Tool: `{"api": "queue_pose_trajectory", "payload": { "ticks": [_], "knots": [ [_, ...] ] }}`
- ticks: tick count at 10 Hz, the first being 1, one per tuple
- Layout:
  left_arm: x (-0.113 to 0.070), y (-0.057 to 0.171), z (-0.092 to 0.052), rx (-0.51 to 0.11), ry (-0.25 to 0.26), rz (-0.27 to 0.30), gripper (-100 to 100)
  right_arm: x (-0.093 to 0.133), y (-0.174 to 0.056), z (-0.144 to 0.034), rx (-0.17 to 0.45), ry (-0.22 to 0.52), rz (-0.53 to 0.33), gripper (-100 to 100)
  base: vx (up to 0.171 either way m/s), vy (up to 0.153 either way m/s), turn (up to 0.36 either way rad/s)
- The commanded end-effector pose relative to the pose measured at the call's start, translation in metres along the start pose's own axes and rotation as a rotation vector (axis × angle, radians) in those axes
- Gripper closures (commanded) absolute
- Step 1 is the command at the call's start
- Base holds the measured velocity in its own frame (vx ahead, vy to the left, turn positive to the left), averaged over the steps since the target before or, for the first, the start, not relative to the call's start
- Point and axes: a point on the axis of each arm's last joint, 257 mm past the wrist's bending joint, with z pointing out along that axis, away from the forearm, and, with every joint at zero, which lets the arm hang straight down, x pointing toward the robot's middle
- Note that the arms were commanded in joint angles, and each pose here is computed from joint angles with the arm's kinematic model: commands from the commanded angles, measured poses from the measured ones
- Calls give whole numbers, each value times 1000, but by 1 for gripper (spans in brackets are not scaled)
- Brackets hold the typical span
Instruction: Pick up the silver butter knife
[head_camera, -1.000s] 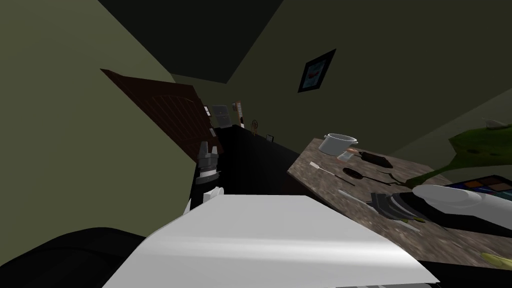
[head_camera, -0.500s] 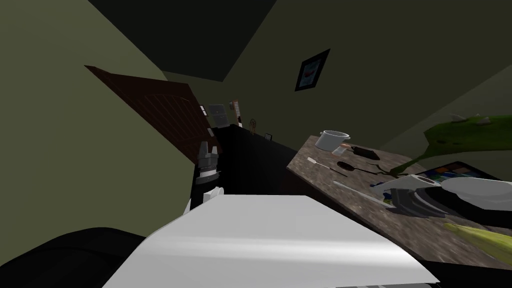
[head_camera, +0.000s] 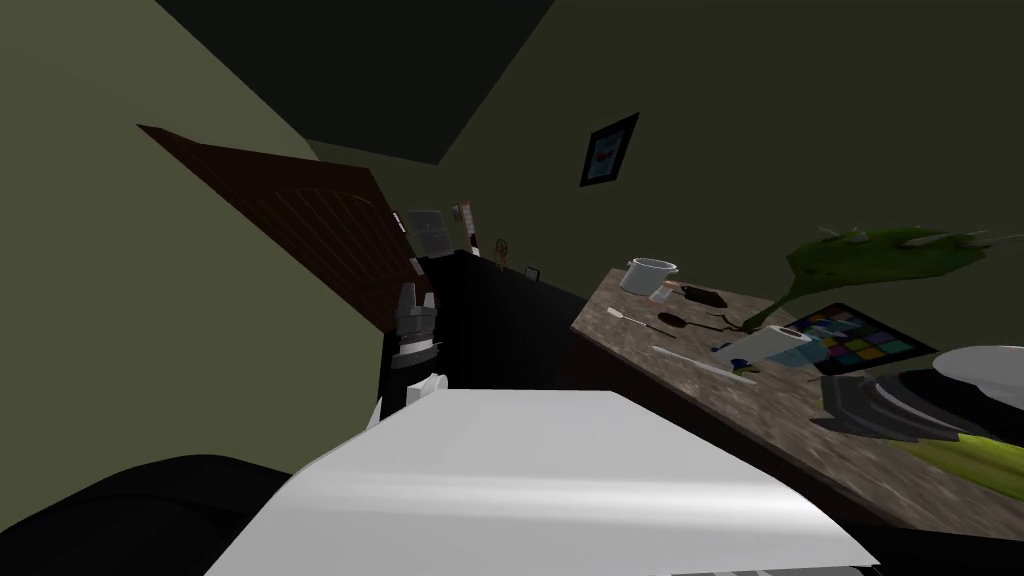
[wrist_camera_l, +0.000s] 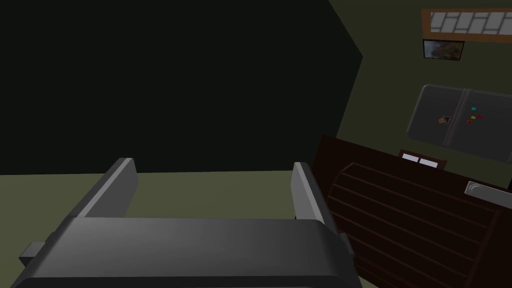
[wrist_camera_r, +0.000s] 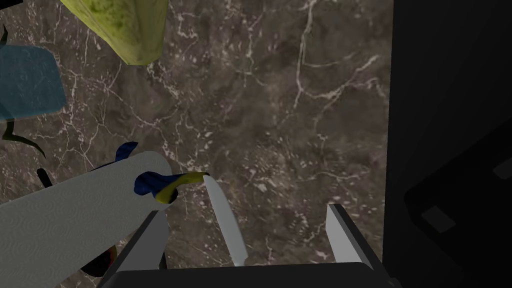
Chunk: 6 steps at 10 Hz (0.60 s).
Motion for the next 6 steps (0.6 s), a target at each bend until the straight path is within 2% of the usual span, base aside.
{"api": "queue_pose_trajectory", "payload": {
  "ticks": [1,3,4,5,6],
  "knots": [
    [0,0,0,0,0,0,0,12,-7,-10,10,26,6,-100,-23,59,-67],
    [0,0,0,0,0,0,0,20,-12,-19,17,48,6,-100,-10,48,-55],
    [0,0,0,0,0,0,0,29,-3,-16,-4,69,-4,-100,88,47,7],
    [0,0,0,0,0,0,0,27,14,-3,-34,62,-12,-100,164,25,114],
    [0,0,0,0,0,0,0,23,29,8,-61,53,-21,-100,252,-6,181]
  ]
}}
